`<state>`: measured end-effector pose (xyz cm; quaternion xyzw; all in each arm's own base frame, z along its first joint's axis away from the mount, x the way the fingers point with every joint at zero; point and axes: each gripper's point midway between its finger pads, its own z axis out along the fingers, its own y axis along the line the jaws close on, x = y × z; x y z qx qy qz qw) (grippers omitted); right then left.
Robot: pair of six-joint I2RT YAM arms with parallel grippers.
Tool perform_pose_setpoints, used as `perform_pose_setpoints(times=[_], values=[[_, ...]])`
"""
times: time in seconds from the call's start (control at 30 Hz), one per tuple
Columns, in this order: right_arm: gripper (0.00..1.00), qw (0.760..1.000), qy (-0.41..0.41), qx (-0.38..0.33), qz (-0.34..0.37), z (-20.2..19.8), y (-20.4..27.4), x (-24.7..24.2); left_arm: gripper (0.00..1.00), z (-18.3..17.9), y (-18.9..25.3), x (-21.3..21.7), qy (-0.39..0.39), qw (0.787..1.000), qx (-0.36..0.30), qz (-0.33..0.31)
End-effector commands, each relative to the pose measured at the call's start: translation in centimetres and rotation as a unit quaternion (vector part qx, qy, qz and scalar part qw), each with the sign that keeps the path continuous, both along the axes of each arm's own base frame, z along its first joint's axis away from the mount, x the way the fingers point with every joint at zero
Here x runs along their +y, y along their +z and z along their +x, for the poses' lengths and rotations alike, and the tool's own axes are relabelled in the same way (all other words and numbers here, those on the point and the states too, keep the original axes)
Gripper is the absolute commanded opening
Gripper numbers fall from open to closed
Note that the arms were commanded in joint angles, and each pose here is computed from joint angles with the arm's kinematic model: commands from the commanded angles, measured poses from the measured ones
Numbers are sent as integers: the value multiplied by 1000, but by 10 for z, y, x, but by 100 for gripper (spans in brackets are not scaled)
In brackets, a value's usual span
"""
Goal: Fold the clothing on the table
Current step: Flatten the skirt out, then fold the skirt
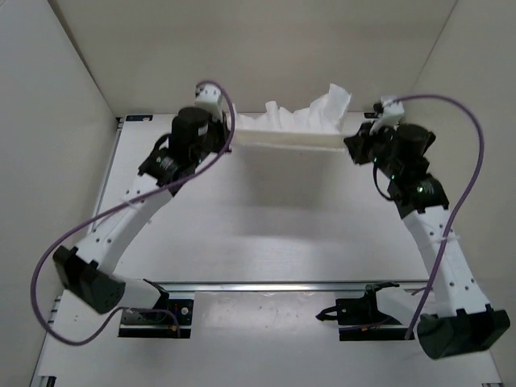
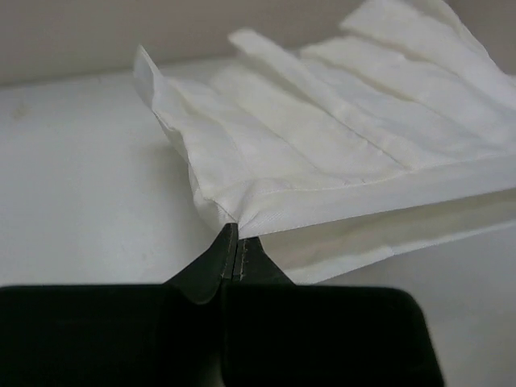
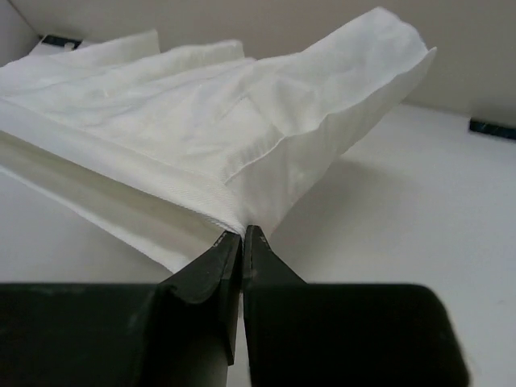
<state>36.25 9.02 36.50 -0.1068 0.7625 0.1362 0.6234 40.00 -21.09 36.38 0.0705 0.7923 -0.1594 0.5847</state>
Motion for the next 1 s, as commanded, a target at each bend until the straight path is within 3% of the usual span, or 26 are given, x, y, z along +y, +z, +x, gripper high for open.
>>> perform_pose_setpoints(times=[0.0,0.03,0.07,0.1,0.17,0.27,0.47,0.67,0.77,0.87,0.9,0.97], values=[[0,988,-67,136,-24,-46,-115,-29,0,-51,-82,47,49,994,77,61],[0,989,-62,132,-16,-67,-116,-26,0,-74,-120,46,35,990,118,66],[0,984,-53,170,-5,-83,-146,-19,0,-97,-140,51,32,988,139,60],[0,982,-45,185,14,-104,-159,-14,0,-118,-140,52,15,988,150,43],[0,974,-31,222,33,-132,-180,-8,0,-155,-180,64,9,975,216,39],[0,967,-13,252,42,-142,-196,-4,0,-171,-201,77,14,967,251,43],[0,961,13,275,33,-94,-217,5,0,-121,-204,88,56,964,254,45],[0,944,46,325,16,-52,-248,28,0,-92,-257,74,53,936,333,104],[0,951,44,306,13,-23,-232,31,0,-66,-248,62,50,942,317,101],[0,971,16,238,16,28,-171,11,0,-13,-200,53,63,958,264,95],[0,971,8,240,13,35,-166,5,0,9,-160,49,70,969,221,86],[0,987,-17,160,16,66,-88,-14,0,47,-91,40,80,982,152,75]])
